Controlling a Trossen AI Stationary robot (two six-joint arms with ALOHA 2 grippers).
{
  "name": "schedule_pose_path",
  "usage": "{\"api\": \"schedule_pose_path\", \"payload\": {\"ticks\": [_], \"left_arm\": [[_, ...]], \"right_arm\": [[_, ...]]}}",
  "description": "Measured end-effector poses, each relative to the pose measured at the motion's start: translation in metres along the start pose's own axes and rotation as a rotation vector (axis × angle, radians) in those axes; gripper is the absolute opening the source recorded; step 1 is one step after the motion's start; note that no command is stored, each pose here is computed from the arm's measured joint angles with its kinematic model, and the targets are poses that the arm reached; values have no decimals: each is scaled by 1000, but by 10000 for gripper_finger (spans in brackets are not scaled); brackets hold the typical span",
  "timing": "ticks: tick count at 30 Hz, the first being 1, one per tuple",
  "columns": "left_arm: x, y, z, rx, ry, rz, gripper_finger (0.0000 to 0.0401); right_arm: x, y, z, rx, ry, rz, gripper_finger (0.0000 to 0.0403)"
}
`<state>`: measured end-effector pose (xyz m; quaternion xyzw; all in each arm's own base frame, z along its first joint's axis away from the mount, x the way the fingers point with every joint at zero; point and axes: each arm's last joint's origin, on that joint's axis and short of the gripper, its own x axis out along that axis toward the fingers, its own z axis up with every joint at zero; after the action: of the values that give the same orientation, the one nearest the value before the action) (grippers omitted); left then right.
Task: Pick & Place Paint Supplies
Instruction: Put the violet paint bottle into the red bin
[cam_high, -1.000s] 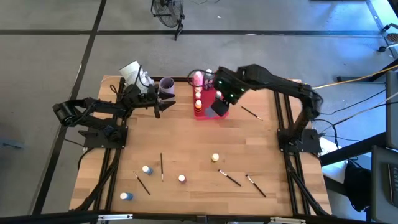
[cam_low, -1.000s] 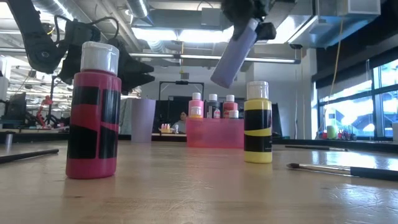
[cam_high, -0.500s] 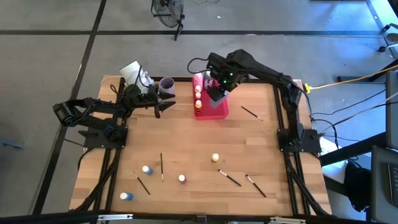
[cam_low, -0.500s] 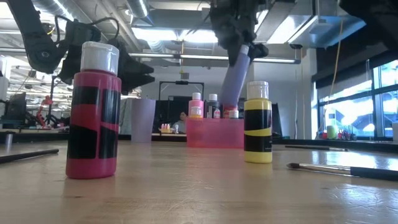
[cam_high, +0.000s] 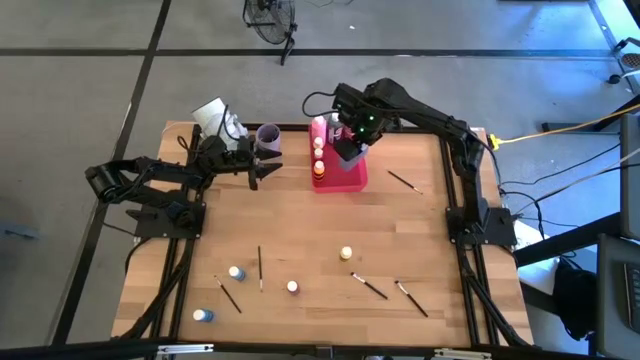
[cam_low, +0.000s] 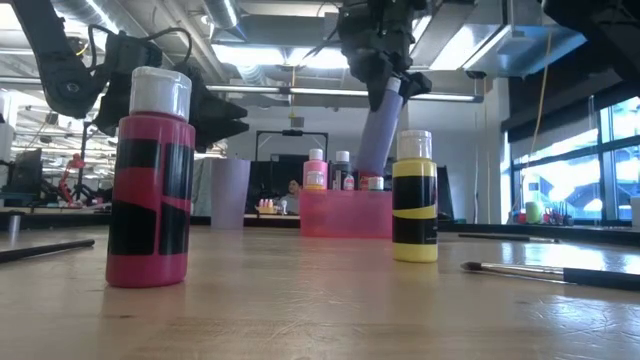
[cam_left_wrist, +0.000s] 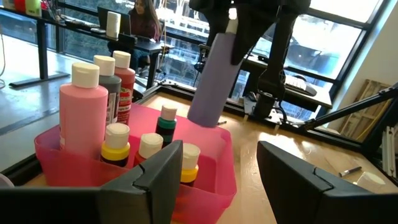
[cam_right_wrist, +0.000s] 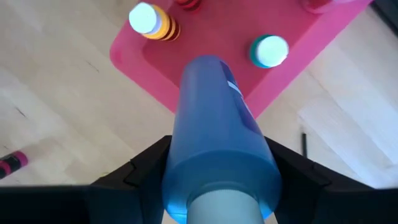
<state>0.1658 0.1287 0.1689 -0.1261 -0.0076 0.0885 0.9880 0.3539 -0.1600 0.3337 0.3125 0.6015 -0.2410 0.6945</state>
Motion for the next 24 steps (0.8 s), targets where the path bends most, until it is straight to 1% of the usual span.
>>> {"api": "schedule_pose_path", "payload": {"ticks": [10,14,18,24], "left_arm": [[0,0,-1,-20,5,1,203],[0,-1,-1,-22,13,-23,203],[0,-1,-1,-23,21,-54,203],[0,-1,-1,-23,21,-54,203]], "right_arm": [[36,1,15,8,83,-33,216],[51,1,21,12,118,-44,216],[59,0,24,17,135,-51,216],[71,-2,28,16,159,-66,216]]}}
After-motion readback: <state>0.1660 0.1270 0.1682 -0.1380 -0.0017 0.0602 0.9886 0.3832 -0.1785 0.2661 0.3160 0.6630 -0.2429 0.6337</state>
